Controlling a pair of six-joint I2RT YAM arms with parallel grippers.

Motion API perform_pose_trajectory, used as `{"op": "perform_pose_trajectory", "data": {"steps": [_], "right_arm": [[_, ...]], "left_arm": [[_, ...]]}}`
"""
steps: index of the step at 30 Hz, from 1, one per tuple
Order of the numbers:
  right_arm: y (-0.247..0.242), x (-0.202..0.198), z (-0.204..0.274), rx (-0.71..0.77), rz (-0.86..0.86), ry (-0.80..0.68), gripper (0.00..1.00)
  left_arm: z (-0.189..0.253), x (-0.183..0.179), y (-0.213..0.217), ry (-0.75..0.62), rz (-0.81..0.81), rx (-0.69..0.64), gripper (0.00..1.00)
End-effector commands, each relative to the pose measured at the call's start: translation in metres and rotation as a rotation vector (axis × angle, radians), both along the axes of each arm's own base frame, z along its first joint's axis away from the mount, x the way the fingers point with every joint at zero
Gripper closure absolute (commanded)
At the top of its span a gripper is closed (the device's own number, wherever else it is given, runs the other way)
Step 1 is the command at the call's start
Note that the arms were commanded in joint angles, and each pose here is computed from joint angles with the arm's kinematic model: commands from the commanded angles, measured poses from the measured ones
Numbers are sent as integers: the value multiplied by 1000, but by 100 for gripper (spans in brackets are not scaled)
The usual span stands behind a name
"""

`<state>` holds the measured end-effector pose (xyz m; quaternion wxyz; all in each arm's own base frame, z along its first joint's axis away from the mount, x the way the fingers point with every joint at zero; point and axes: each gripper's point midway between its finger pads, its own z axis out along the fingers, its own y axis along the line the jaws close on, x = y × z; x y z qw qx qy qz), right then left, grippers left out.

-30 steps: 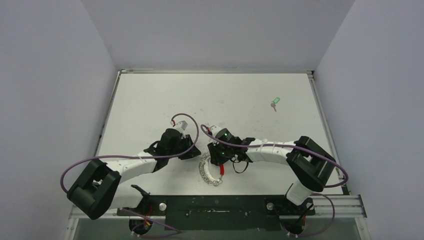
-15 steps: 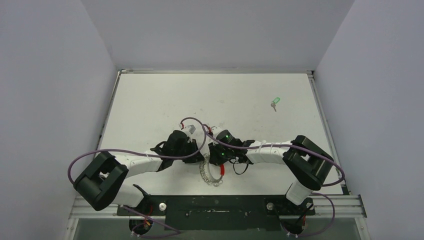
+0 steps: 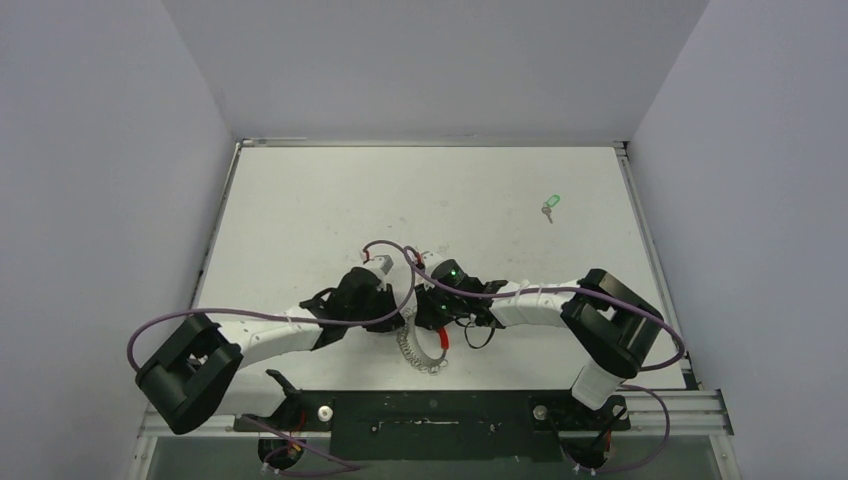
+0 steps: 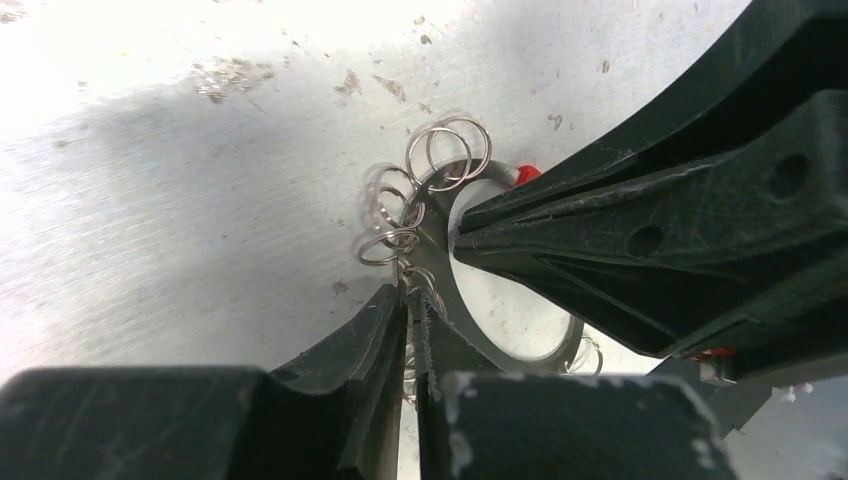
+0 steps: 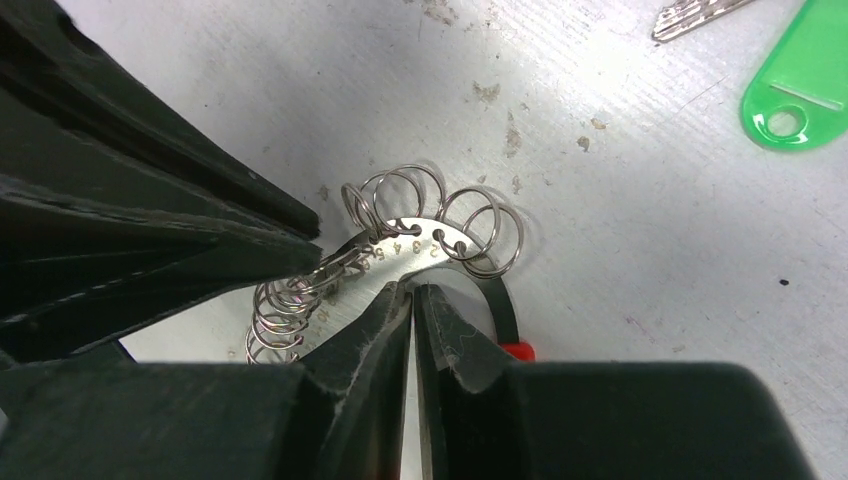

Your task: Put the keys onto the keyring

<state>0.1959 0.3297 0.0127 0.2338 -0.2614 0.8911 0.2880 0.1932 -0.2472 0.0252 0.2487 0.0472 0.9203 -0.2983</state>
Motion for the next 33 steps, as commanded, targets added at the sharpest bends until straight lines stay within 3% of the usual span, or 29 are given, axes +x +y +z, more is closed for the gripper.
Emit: {"op": "perform_pose_trajectory", "data": {"steps": [1,5,13,27,33], "right_arm": [[-9,0,0,-30,0,-15,89],[-8,1,13,-5,11,-46,88],[-1,4,26,16,47,-82,87],[3,18,10,-29,-4,-71,88],[-6,19,2,-68,-34,-68,89]], "left_arm": [[21,12,14,-99,67,23,88],[33,19,34,-154,176,41,73],[50,30,36,-217,227,-16,61],[37,46,-7,-96,71,-110,61],[29,39,-19,-63,14,-129,67]]}}
